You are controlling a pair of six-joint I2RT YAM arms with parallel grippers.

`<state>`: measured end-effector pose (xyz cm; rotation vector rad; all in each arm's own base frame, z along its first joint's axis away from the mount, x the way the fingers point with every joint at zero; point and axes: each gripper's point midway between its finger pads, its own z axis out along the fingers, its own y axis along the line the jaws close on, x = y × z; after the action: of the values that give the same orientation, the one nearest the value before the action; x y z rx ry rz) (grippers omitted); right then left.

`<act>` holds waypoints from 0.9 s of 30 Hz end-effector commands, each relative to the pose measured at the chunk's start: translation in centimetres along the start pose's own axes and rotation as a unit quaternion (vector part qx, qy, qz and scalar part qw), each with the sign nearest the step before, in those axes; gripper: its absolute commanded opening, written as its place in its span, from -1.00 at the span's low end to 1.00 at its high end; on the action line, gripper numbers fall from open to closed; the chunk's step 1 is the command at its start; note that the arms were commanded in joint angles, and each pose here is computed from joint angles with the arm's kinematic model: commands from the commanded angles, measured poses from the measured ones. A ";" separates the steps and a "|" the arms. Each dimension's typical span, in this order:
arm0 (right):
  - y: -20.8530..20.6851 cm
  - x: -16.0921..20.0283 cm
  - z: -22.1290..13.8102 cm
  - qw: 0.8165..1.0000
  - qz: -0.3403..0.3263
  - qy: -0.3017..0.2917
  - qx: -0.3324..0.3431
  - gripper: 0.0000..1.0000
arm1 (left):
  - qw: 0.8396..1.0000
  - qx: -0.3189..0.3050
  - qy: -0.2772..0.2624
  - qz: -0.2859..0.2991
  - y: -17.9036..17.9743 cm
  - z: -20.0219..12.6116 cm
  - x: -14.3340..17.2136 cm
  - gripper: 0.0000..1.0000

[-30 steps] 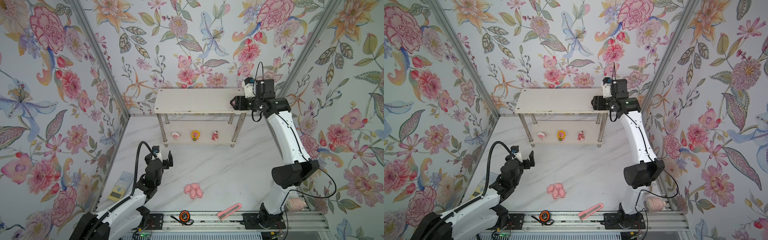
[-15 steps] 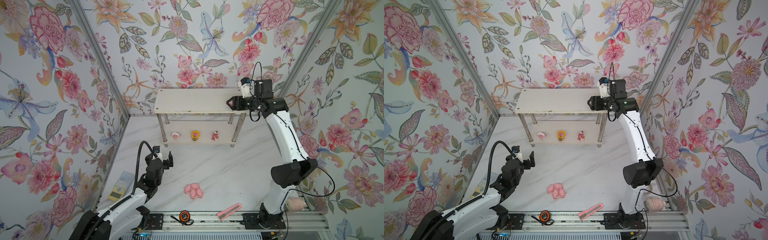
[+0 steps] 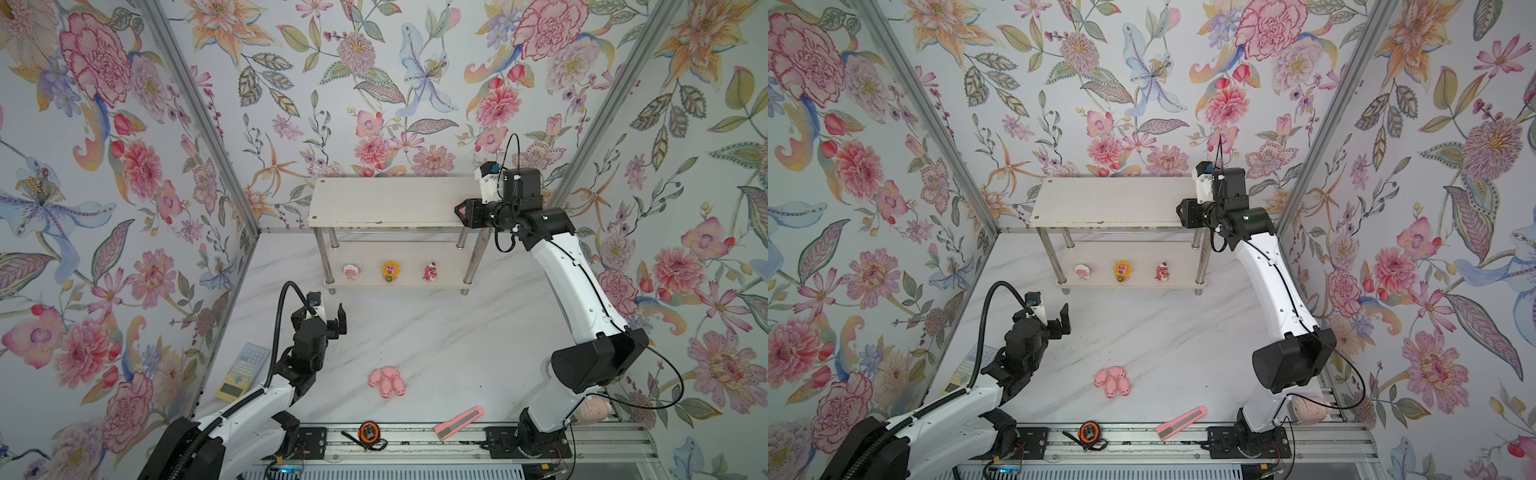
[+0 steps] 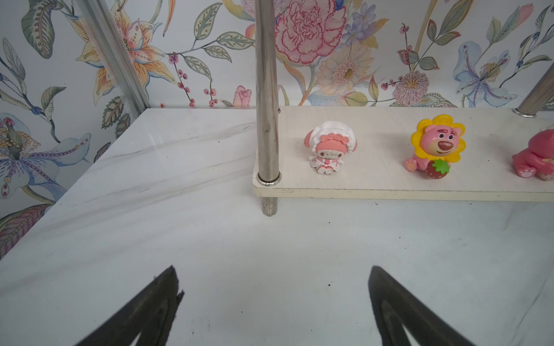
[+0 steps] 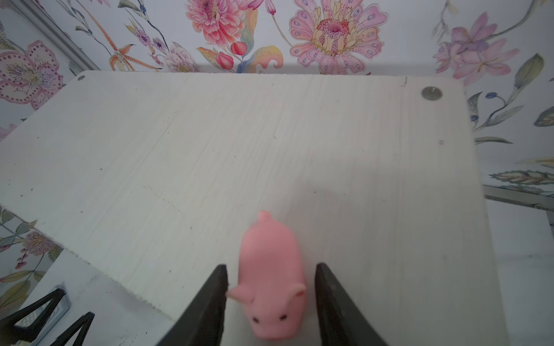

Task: Organize plastic toys on shelves
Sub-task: Place the plastic toy on the shelf.

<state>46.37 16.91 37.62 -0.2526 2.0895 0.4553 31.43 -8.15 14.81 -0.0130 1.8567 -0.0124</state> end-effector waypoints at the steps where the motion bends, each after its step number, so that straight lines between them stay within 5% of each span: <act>1: -1.4 1.4 0.6 0.999 0.032 0.010 0.031 -0.15 | 1.000 0.001 -0.024 -0.018 -0.1 0.0 -2.1 0.98; 11: -1.5 1.4 0.0 0.998 0.044 -0.006 0.040 -0.39 | 0.999 -0.001 -0.028 -0.020 0.1 -0.2 -2.4 0.98; 27: -2.1 1.9 -0.1 0.995 0.055 -0.023 0.078 -0.28 | 0.999 0.000 -0.027 -0.022 0.2 -0.4 -2.2 0.98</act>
<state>46.07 14.96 37.66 -0.0598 2.0279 0.3735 31.43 -8.16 15.66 -0.0234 1.8336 -0.0267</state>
